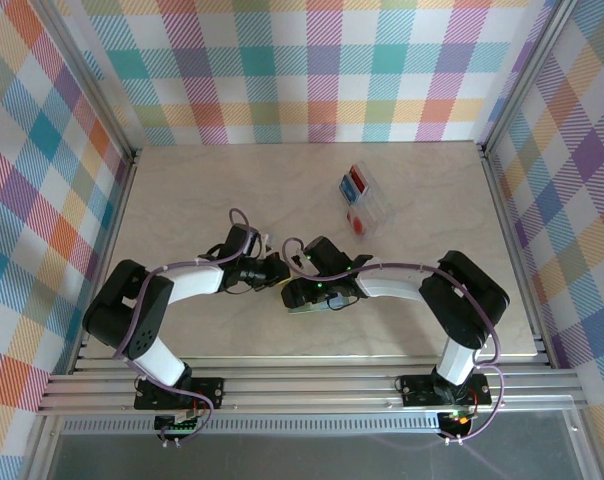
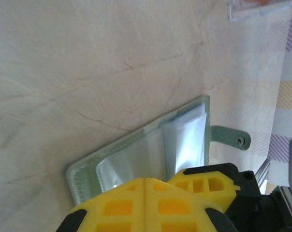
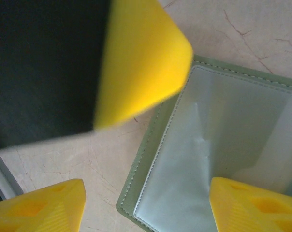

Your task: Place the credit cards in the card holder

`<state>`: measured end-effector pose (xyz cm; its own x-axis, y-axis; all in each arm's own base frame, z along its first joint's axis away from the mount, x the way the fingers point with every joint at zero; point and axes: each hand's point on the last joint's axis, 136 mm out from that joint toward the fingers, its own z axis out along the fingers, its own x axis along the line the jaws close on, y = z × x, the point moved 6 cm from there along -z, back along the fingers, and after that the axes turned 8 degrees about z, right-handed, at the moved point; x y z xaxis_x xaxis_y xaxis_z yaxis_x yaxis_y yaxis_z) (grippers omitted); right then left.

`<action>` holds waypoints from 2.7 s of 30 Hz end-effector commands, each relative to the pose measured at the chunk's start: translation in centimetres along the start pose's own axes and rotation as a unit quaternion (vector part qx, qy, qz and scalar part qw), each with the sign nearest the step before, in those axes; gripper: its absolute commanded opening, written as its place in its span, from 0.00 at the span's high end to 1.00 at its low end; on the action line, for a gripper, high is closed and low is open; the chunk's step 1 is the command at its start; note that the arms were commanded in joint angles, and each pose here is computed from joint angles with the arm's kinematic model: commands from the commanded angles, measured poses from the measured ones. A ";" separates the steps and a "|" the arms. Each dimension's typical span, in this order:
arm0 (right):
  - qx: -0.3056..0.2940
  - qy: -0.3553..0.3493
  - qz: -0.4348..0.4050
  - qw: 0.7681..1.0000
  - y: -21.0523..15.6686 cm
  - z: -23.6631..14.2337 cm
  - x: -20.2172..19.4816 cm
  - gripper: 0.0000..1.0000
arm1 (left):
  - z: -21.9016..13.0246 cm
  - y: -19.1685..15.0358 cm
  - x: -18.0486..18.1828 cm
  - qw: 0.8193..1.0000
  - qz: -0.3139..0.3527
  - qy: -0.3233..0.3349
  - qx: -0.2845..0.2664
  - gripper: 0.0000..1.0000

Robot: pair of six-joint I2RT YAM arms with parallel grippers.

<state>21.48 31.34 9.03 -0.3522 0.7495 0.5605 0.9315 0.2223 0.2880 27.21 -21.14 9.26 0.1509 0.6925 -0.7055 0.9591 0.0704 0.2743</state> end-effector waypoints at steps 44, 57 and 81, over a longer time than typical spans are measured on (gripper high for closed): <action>-0.190 -0.136 0.091 0.968 10.8 -11.5 -4.4 0.37 | 3.5 -2.1 2.3 0.990 0.028 0.098 0.095 0.99; -0.146 -0.269 0.057 0.950 18.0 -12.2 -10.0 0.43 | 3.2 -2.1 2.1 0.990 0.029 0.099 0.091 1.00; -0.079 -0.355 0.037 0.931 18.6 -8.2 -14.5 0.42 | 3.8 -2.2 2.5 0.990 0.024 0.100 0.098 1.00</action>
<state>42.91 19.72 12.49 -0.0744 0.9966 -0.0365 0.9035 0.0829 0.4206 27.37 -22.86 6.69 0.1973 0.7730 -0.6029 0.9713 -0.0706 0.2273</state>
